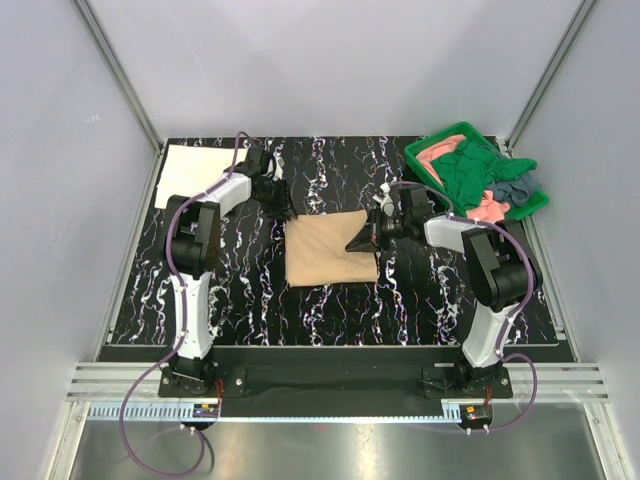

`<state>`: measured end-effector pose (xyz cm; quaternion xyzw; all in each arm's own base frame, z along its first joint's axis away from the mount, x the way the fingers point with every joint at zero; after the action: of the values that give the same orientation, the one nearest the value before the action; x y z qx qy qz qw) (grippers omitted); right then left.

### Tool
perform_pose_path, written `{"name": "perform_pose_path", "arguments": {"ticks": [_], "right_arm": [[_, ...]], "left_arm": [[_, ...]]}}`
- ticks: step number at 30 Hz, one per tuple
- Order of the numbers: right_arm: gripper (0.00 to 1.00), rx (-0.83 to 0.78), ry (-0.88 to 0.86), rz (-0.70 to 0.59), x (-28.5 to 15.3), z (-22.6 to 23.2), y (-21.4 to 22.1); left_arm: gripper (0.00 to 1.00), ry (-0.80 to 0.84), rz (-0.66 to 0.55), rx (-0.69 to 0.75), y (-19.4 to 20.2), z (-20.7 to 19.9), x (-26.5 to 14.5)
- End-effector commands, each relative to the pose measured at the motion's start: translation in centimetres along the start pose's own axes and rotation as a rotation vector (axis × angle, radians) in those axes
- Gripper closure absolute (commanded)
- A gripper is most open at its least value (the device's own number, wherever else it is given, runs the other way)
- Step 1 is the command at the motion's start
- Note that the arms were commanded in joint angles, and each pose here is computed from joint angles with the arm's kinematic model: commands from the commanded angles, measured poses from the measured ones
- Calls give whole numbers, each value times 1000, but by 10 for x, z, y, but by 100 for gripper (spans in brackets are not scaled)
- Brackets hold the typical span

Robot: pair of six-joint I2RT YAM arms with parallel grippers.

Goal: Fold and stack the t-shirts
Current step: Fold the tshirt

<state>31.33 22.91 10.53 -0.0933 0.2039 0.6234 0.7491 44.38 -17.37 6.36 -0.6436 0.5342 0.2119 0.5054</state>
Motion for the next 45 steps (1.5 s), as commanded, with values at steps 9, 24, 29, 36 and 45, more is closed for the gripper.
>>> {"name": "perform_pose_path", "arguments": {"ticks": [9, 24, 29, 36, 45], "right_arm": [[100, -41, -75, 197, 41, 1, 32], [100, -73, -53, 205, 29, 6, 43], [99, -95, -76, 121, 16, 36, 31], [97, -72, -67, 17, 4, 31, -7], [96, 8, -16, -24, -3, 6, -52]], "left_arm": [[65, 18, -17, 20, -10, 1, 1], [64, -14, -83, 53, -36, -7, -40], [60, -52, -189, 121, -61, -28, -101], [61, 59, -127, 120, 3, -66, -123], [62, 204, 32, 142, 112, -99, -86]]}}
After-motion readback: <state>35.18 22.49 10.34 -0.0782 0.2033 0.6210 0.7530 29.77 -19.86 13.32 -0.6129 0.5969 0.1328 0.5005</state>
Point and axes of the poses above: each gripper's point midway between its finger pads, its own x axis out along the fingers, its own z axis along the line the jaws close on, y = z × x, the point moved 4 cm from there along -x, back along the fingers, and after that the axes turned 14 degrees about x, right-handed, at the moved point
